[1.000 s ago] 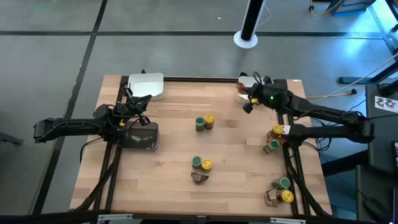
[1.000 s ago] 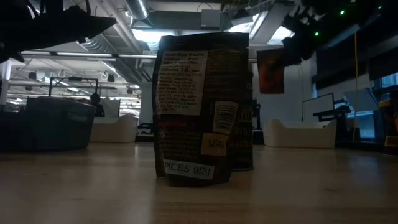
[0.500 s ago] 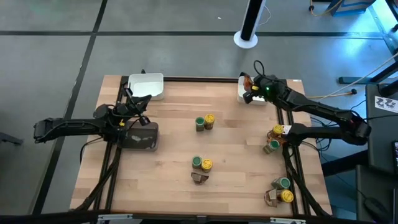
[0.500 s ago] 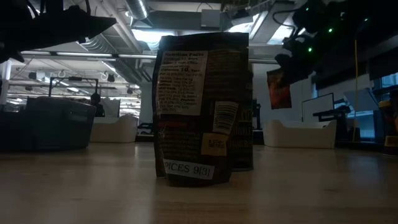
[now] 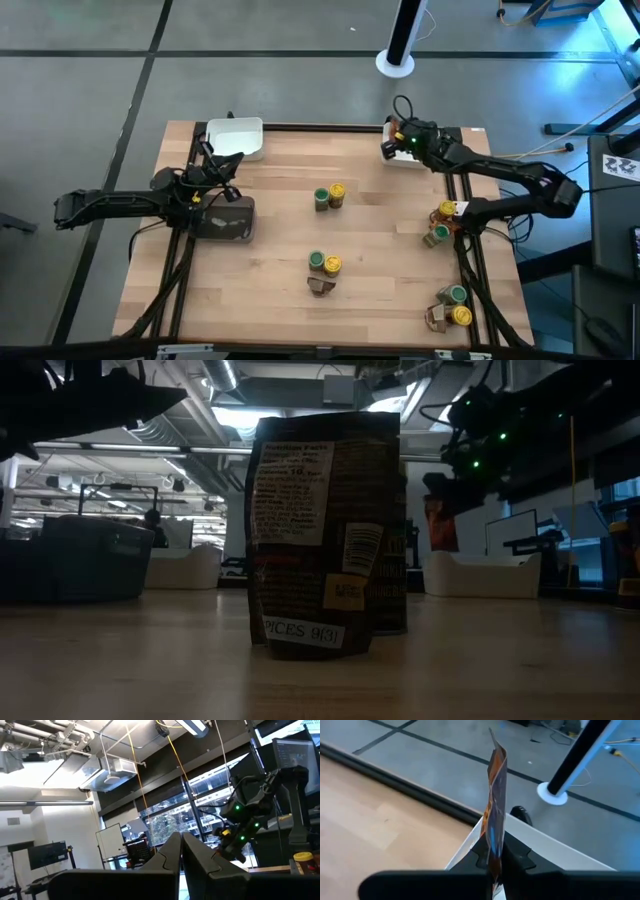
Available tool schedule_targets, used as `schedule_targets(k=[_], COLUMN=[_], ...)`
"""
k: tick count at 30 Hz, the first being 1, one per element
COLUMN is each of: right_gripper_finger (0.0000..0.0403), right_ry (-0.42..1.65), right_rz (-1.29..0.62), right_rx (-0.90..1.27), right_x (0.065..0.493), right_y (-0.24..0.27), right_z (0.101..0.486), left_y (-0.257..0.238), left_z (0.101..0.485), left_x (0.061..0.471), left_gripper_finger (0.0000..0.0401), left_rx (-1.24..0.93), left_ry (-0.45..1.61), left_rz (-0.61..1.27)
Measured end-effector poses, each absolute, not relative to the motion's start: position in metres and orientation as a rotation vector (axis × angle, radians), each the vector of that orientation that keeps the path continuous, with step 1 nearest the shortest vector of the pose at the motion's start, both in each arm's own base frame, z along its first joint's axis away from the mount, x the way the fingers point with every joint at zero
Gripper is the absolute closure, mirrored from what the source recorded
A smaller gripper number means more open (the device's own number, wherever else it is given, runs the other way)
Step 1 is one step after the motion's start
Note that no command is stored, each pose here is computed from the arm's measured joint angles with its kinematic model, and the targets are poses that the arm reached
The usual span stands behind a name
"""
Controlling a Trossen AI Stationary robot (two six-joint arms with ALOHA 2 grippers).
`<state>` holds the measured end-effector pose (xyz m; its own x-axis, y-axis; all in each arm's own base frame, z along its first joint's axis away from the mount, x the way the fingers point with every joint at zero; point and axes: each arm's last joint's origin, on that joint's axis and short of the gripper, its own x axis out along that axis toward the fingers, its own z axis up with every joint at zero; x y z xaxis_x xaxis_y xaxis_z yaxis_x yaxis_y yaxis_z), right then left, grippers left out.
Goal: Sort spices by type
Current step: Put the orange seasoning pack into the top right white bin
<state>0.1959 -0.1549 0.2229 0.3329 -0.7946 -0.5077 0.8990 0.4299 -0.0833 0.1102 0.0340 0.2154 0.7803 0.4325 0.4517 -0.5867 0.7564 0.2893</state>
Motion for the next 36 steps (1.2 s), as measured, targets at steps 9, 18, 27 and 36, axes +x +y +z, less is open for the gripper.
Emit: schedule_targets(k=[9,18,27,36], right_gripper_finger=[0.0383,0.0382,0.0382,0.0381], right_ry=[0.527,0.465,0.457,0.454], right_rz=[-1.15,-1.162,-1.168,-1.168], right_rx=[0.217,0.258,0.28,0.28], right_x=[0.208,0.203,0.198,0.198], right_y=[-0.164,-0.161,-0.157,-0.157], right_z=[0.206,0.175,0.164,0.162], left_y=[0.034,0.034,0.034,0.034], left_z=[0.215,0.215,0.215,0.215], left_x=[0.11,0.11,0.11,0.11], left_gripper_finger=[0.0396,0.0396,0.0396,0.0396], left_rx=[0.436,0.436,0.436,0.436], left_ry=[-0.374,-0.374,-0.373,-0.374], left_rz=[0.57,0.57,0.57,0.57])
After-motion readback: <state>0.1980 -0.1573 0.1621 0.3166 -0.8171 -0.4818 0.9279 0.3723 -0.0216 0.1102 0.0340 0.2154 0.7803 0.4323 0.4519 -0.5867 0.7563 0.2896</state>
